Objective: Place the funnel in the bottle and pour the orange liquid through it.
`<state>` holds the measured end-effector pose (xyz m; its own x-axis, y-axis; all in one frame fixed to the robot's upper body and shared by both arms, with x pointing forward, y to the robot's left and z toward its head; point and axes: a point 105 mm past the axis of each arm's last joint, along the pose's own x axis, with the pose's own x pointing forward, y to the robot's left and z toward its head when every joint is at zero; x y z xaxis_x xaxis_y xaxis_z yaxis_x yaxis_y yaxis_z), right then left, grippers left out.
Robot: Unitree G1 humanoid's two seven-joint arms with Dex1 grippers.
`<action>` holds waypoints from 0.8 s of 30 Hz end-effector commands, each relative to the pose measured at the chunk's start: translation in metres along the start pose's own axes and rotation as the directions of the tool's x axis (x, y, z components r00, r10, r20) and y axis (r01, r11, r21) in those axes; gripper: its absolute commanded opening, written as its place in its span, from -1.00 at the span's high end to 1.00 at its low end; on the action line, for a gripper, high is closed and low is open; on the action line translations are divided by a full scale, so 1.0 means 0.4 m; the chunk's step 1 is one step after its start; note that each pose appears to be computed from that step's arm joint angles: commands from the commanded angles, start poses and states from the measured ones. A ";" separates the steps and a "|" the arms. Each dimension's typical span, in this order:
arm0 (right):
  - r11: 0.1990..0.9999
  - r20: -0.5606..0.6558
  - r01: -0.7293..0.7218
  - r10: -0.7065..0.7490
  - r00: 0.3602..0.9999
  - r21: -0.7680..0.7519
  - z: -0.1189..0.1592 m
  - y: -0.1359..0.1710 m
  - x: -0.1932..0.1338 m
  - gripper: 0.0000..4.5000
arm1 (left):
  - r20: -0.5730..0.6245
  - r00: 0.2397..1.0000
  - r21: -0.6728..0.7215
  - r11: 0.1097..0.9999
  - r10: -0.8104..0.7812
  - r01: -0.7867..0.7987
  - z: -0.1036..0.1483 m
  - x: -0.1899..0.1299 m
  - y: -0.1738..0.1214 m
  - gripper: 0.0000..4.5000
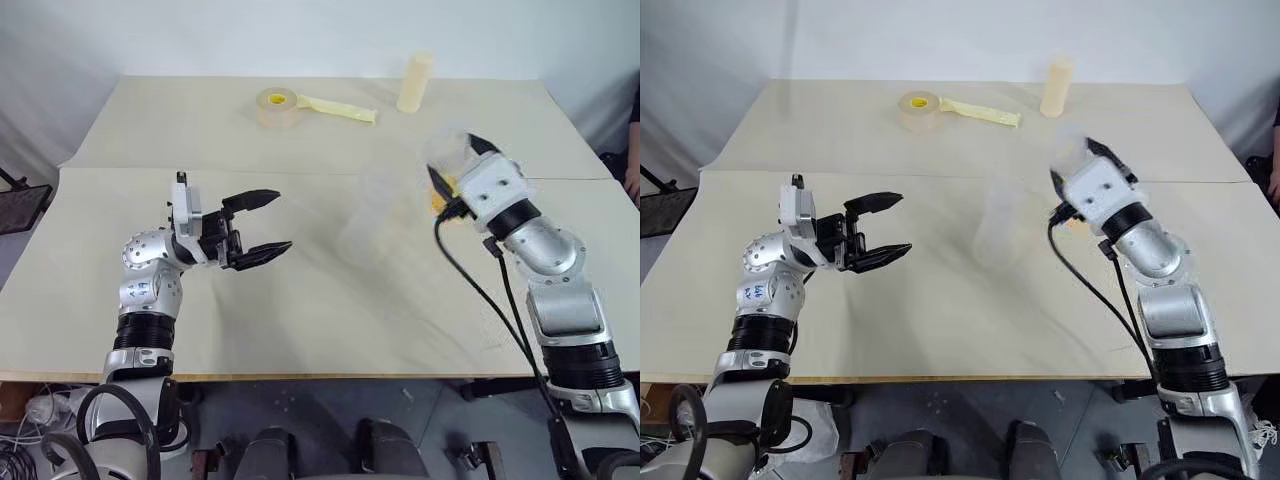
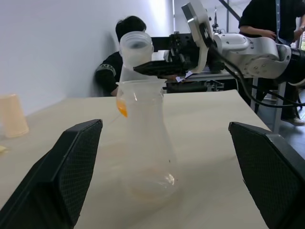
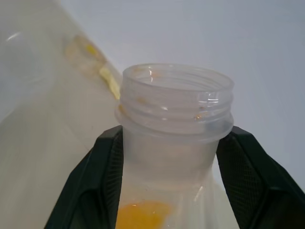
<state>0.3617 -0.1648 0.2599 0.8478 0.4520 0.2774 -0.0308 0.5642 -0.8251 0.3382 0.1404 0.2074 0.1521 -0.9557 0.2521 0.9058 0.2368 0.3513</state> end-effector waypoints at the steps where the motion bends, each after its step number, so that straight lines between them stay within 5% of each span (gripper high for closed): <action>1: 0.974 0.069 0.053 -0.038 0.997 -0.219 0.047 -0.034 0.018 -0.09 | 0.050 0.999 0.045 0.999 -0.016 0.014 0.039 0.011 0.014 -1.00; 9: 0.876 0.140 0.054 0.016 0.990 -0.480 0.090 -0.026 0.059 -0.09 | 0.086 0.996 0.029 1.000 -0.015 0.013 0.042 0.018 0.013 -1.00; 24: 0.739 0.218 0.109 0.053 0.974 -0.664 0.117 -0.045 0.066 -0.09 | 0.120 0.993 0.024 1.000 0.006 -0.009 0.045 0.022 0.011 -1.00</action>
<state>0.3661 -0.1279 0.2834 0.7398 0.6173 0.2678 0.3372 0.0044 -0.9414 0.3399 0.1337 0.2155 0.1227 -0.9381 0.3240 0.9111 0.2359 0.3381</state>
